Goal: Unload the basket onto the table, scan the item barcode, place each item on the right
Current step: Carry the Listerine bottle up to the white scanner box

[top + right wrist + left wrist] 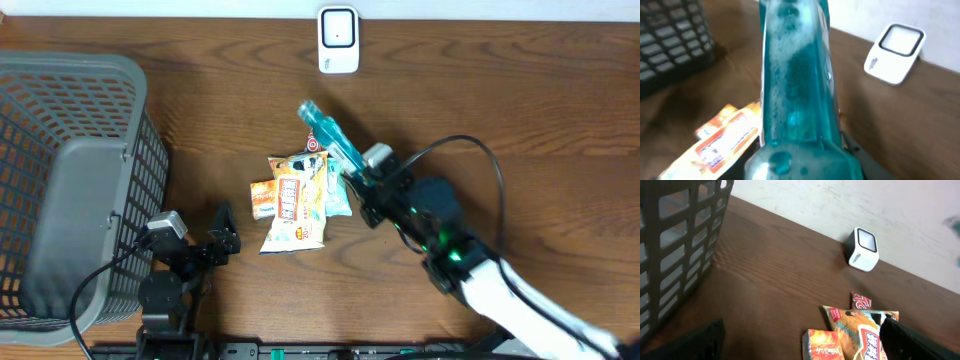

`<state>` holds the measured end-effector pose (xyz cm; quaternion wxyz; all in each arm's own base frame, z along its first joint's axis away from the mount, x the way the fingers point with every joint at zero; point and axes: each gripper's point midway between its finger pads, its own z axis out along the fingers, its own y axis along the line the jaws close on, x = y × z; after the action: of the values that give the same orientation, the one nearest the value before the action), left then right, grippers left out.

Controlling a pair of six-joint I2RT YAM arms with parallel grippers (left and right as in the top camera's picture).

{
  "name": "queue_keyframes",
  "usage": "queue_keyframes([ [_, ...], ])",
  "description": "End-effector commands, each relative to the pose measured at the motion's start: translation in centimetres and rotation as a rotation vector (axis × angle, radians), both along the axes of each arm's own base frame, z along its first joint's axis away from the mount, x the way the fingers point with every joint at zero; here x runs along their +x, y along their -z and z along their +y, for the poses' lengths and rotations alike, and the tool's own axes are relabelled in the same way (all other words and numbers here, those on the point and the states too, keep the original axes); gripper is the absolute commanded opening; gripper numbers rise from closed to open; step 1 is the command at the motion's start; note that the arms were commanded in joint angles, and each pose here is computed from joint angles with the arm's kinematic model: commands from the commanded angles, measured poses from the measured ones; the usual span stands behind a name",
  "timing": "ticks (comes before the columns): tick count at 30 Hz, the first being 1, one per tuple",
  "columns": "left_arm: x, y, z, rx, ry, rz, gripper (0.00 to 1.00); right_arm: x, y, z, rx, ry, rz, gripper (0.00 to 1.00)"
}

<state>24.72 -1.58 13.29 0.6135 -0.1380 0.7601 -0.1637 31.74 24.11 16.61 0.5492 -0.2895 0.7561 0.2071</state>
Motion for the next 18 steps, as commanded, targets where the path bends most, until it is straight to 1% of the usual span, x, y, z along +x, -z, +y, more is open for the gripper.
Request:
queue_keyframes([
  [1, -0.2, 1.6, 0.0, -0.009, 0.0, 0.051, 0.98, 3.5, -2.6, 0.8, -0.04, 0.013, -0.129, 0.01],
  [3, -0.2, 1.6, 0.0, -0.009, 0.0, 0.051, 0.98, 6.0, -2.9, 1.3, -0.133, 0.026, -0.194, 0.01],
  [7, -0.2, 1.6, 0.0, -0.009, 0.0, 0.051, 0.98, 11.1, -3.4, 0.6, -0.362, 0.153, -0.339, 0.01],
  [10, -0.2, 1.6, 0.0, -0.009, 0.0, 0.051, 0.98, 14.3, -3.3, -0.1, -0.465, 0.214, -0.395, 0.01],
  [13, -0.2, 1.6, 0.0, -0.009, 0.0, 0.051, 0.98, 16.9, -2.5, -0.8, -0.514, 0.246, -0.414, 0.01],
  [18, -0.2, 1.6, 0.0, -0.009, 0.0, 0.051, 0.98, 21.5, -2.6, -2.8, -0.54, 0.385, -0.493, 0.01],
])
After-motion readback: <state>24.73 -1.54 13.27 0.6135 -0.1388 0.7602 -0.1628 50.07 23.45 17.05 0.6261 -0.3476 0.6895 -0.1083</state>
